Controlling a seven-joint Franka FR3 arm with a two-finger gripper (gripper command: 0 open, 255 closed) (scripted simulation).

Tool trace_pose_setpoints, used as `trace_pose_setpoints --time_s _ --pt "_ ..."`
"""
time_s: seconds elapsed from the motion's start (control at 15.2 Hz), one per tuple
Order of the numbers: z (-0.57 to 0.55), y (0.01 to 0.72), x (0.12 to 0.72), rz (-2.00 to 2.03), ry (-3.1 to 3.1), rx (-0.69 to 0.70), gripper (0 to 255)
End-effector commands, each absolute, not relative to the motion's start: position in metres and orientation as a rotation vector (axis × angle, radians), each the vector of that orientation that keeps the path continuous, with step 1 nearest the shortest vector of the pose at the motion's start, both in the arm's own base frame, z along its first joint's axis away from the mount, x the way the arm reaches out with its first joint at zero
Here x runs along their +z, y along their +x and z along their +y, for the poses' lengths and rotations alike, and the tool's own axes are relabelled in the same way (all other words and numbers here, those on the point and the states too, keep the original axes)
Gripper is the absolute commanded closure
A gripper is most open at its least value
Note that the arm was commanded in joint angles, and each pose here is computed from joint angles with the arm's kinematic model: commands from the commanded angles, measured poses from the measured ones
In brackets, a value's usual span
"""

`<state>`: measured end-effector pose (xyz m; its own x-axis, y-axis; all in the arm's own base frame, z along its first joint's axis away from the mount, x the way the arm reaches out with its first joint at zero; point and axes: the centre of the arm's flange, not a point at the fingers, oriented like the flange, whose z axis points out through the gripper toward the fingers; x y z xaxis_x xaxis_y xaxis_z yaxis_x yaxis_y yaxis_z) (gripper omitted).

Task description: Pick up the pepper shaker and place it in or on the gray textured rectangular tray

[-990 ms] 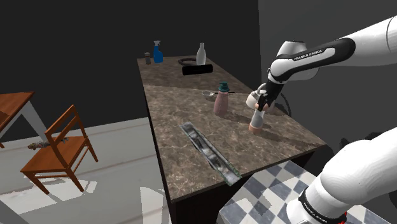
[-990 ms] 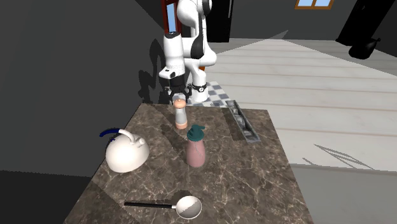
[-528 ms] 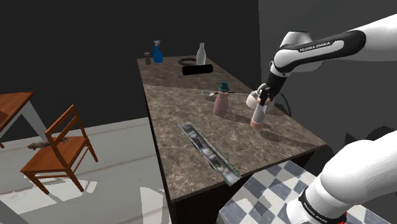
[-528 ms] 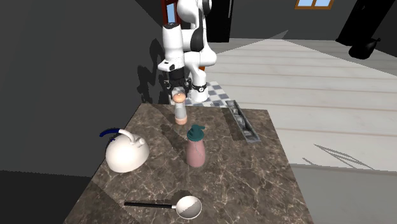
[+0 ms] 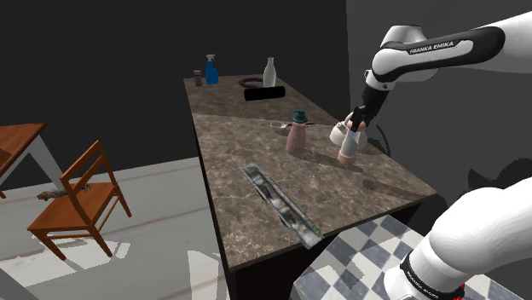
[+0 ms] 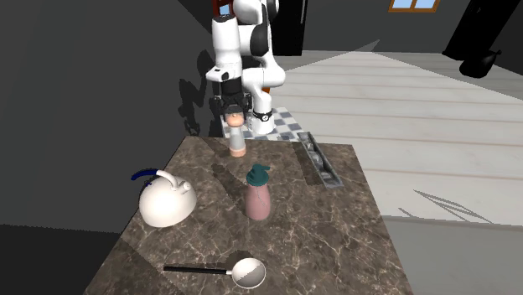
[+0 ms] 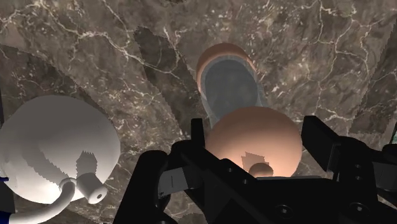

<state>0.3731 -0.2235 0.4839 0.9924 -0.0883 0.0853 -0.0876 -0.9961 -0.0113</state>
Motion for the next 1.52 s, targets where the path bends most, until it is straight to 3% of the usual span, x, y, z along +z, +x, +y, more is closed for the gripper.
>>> trace_pose_setpoints --time_s 0.0,0.26,1.45 --pt "-0.224 0.373 0.495 0.138 -3.128 -0.134 255" --pt "-0.224 0.373 0.516 0.138 -3.128 -0.134 255" --pt "0.006 0.413 0.562 0.138 -3.128 -0.134 255"
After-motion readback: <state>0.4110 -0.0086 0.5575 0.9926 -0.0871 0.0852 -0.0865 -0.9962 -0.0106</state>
